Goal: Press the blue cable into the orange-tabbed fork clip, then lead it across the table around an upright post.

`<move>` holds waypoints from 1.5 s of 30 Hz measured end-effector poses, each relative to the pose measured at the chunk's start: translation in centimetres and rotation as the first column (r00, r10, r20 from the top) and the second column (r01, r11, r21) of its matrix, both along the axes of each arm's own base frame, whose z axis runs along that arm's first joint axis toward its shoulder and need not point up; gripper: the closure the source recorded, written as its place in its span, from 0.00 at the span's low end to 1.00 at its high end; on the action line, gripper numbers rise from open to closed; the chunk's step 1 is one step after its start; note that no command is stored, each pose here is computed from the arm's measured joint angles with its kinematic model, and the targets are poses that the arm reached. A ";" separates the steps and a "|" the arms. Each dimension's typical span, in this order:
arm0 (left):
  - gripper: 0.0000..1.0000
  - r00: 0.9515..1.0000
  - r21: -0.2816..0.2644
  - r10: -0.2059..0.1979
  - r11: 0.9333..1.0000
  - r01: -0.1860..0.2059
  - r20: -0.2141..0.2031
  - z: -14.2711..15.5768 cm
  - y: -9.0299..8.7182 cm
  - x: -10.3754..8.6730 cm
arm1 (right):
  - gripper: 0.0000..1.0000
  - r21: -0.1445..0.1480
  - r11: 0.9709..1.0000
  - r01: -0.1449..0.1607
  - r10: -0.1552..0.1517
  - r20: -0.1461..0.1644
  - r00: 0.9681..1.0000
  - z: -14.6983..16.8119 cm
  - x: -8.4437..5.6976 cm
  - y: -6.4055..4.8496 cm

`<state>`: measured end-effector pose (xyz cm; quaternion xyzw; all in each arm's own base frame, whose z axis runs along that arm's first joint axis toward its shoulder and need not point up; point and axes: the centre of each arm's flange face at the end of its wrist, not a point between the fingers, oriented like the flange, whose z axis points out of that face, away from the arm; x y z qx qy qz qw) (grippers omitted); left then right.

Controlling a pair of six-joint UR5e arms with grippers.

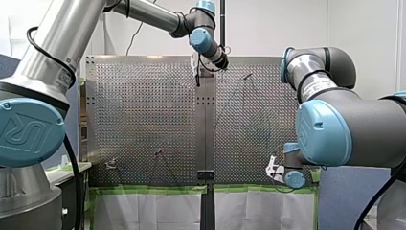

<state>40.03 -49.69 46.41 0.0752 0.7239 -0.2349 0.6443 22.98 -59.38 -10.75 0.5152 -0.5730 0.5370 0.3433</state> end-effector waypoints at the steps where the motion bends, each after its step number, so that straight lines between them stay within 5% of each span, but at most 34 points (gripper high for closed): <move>1: 0.02 1.000 -0.011 -0.002 1.000 0.002 0.003 0.2 0.2 -0.2 | 1.00 0.000 1.000 0.000 0.000 0.000 1.000 0.0 0.0 0.0; 8: 0.02 0.999 -0.080 -0.006 0.997 0.010 0.039 1.6 1.5 -1.5 | 1.00 0.000 1.000 0.000 0.000 -0.001 1.000 0.0 0.0 0.0; 16: 0.02 0.995 -0.090 -0.010 0.996 0.019 0.102 3.0 2.7 -3.2 | 1.00 -0.001 1.000 0.000 0.000 -0.002 1.000 0.0 0.0 0.0; 34: 0.02 0.969 -0.135 -0.003 0.990 0.037 0.246 5.6 5.8 -7.8 | 1.00 -0.001 1.000 0.001 -0.001 -0.005 1.000 0.0 0.0 0.0; 45: 0.02 0.949 -0.192 0.014 0.980 0.049 0.316 6.8 8.0 -10.6 | 1.00 -0.001 1.000 -0.001 0.001 -0.006 1.000 0.0 0.0 0.0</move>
